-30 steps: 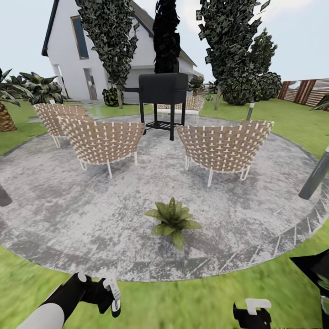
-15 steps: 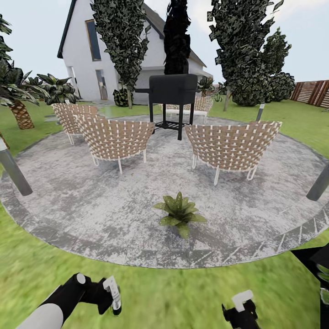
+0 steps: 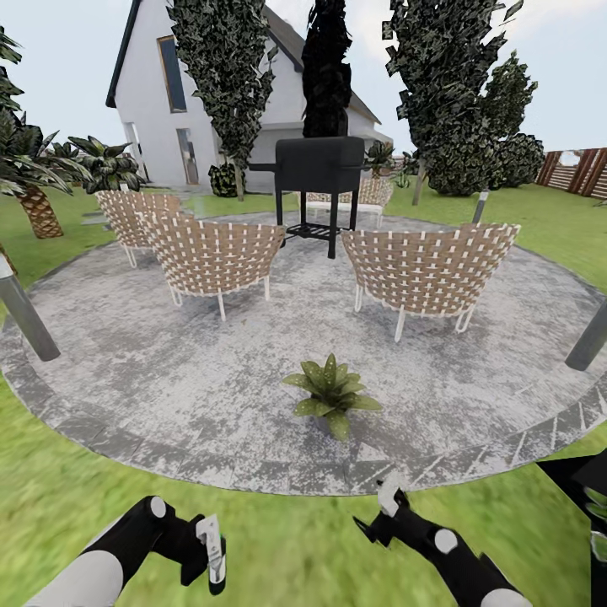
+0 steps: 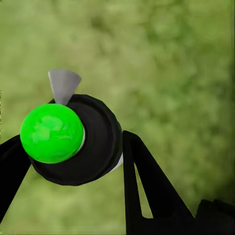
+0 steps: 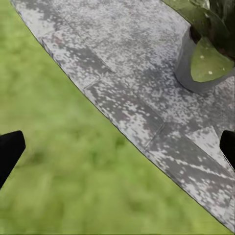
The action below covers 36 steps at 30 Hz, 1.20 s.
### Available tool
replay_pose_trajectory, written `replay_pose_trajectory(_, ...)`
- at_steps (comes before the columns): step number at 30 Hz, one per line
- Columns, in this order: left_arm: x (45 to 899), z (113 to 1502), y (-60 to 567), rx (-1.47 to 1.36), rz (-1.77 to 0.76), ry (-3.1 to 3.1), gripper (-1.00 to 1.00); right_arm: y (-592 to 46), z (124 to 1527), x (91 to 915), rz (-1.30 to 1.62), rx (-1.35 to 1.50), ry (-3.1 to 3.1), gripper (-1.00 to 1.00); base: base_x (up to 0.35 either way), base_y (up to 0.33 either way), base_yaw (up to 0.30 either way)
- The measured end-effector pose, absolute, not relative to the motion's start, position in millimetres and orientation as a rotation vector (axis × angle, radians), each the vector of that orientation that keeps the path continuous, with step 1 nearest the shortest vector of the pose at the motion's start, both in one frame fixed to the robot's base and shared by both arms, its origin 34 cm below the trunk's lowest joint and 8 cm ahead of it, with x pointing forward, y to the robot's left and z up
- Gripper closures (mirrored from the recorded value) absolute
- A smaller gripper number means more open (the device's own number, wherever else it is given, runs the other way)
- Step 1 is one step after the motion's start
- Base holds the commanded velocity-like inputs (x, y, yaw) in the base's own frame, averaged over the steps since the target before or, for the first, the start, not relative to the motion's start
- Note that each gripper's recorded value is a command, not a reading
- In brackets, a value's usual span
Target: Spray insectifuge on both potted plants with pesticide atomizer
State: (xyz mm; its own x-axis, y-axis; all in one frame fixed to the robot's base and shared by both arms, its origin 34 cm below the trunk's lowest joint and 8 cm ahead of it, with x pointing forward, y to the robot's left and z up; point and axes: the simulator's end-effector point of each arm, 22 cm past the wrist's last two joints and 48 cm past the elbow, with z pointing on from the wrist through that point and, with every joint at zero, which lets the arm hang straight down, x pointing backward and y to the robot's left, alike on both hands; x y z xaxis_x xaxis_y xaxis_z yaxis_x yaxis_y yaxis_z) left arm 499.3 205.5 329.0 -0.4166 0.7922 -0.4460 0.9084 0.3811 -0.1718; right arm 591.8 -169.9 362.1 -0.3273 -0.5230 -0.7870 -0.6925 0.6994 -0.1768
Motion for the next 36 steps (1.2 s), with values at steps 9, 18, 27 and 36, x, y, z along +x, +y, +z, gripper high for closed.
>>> replay_pose_trajectory(9,503,333,187,1.637,-0.548,2.297,1.00,-52,413,589,0.467,-1.239,1.772,-1.00,0.000,0.000,0.000)
replay_pose_trajectory(18,507,332,151,1.702,-0.517,2.224,1.00,-16,421,581,0.519,-1.254,1.733,1.00,0.000,0.000,0.000)
replay_pose_trajectory(27,520,334,149,1.678,-0.464,2.206,1.00,5,425,575,0.556,-1.250,1.719,1.00,0.000,0.000,0.000)
replay_pose_trajectory(36,547,359,114,1.668,-0.445,2.107,1.00,7,425,574,0.559,-1.252,1.718,1.00,0.000,0.000,0.000)
